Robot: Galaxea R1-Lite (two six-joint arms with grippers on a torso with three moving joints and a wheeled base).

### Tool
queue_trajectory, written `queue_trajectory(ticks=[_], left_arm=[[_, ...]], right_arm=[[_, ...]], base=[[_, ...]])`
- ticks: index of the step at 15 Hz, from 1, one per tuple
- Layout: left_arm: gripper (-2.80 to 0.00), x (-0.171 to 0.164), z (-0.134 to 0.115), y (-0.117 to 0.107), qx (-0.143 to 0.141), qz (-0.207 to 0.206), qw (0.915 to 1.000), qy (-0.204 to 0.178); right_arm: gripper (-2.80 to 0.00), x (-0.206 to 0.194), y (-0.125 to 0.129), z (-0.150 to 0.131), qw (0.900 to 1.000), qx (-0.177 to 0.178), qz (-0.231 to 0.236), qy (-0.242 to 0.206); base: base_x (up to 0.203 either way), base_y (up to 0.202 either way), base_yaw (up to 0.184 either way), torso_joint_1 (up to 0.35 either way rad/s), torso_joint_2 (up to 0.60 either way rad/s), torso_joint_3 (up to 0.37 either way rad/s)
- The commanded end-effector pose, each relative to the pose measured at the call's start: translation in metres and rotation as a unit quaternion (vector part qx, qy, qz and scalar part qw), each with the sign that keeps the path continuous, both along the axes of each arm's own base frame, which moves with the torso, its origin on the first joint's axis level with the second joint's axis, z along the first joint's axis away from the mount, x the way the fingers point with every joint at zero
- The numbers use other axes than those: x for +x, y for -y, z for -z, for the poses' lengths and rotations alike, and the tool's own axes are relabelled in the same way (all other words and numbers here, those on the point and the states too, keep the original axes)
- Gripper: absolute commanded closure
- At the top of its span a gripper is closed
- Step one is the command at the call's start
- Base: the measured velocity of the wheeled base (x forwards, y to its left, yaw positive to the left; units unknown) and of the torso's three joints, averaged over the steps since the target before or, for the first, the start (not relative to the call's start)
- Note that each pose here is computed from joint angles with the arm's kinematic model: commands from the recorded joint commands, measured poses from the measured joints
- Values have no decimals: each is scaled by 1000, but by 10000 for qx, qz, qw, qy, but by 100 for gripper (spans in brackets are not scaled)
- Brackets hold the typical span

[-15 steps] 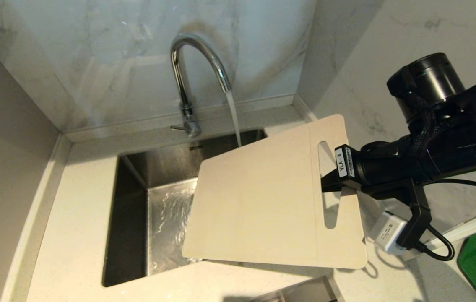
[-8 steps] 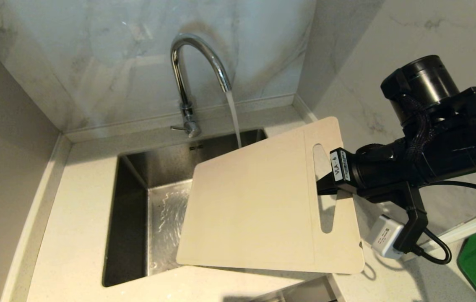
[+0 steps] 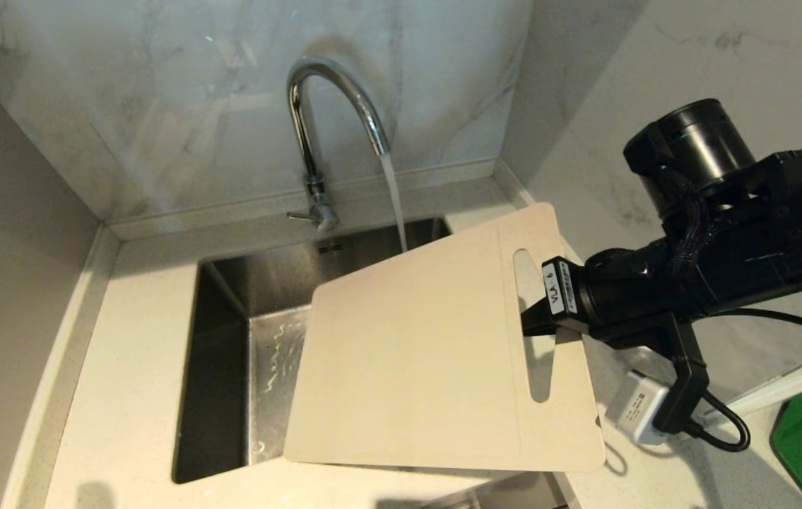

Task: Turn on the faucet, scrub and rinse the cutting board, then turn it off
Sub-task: Scrub the cutting board underwater

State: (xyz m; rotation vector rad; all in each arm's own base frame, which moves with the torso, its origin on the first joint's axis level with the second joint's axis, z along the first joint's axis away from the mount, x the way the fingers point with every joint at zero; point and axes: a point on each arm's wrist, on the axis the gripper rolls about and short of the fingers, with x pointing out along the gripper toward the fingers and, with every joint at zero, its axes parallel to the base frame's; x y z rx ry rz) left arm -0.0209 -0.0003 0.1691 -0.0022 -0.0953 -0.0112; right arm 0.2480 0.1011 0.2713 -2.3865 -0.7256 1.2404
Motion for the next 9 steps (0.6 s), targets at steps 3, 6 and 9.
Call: queue_trajectory(ticks=[3,6,9], left_arm=[[0,13,-22,0,-54,11,10000,-3],[0,18,-37,0,-99,23,9999,35],[0,30,-69,0,-248,114,9995,166]], right_arm=[[0,6,-5,6,9999,-88,-84,-44],[0,22,-10,3,9998,-181,52,78],[0,41,-17,6,9998,-189,62,87]], base=[[0,0,0,0,0,0],[0,0,0,0,0,0],[0,0,0,0,0,0]])
